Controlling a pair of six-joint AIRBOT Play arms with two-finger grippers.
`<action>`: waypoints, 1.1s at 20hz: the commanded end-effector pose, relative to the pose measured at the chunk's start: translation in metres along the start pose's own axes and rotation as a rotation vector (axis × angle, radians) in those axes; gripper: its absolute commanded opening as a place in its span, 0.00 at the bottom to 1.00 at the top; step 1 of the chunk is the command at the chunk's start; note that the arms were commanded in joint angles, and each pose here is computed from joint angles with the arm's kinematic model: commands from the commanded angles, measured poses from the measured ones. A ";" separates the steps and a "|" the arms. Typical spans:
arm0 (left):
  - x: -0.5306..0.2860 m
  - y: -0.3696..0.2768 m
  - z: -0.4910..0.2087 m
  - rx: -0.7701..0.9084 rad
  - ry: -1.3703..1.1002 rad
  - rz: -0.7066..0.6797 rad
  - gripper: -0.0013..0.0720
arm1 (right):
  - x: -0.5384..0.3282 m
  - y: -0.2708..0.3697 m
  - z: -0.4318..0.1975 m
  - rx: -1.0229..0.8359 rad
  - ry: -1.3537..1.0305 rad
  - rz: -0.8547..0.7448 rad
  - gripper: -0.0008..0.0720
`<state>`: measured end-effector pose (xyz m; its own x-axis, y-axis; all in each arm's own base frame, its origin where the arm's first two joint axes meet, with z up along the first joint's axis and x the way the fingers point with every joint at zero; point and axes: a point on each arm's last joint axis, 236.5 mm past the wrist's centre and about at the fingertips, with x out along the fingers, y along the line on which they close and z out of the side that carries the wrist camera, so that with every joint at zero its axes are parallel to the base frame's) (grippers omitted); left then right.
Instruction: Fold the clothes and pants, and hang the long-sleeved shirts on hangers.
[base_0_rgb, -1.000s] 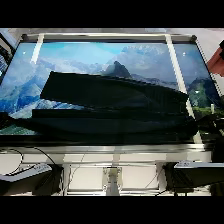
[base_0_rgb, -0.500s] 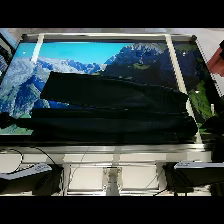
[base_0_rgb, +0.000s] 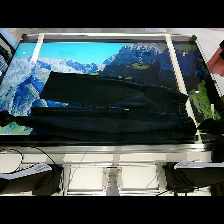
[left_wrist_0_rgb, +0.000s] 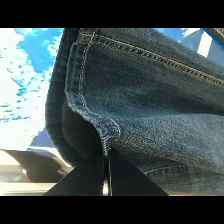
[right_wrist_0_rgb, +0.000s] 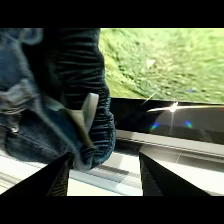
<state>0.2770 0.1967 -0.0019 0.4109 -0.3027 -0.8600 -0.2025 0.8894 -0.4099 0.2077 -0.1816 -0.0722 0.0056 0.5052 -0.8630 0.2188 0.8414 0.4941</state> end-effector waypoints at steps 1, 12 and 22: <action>0.000 -0.001 0.002 -0.001 -0.007 -0.003 0.05 | 0.026 -0.005 -0.010 0.008 0.016 0.000 0.62; 0.000 0.002 0.004 -0.001 -0.017 0.008 0.05 | 0.043 0.018 0.003 0.016 -0.062 0.109 0.53; -0.010 -0.009 0.025 0.002 -0.087 -0.028 0.05 | 0.005 0.075 0.028 -0.032 -0.152 0.338 0.05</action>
<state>0.2844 0.2008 0.0039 0.4412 -0.2886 -0.8497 -0.2022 0.8905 -0.4075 0.2286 -0.1270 -0.0784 0.1432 0.6656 -0.7324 0.2105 0.7026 0.6797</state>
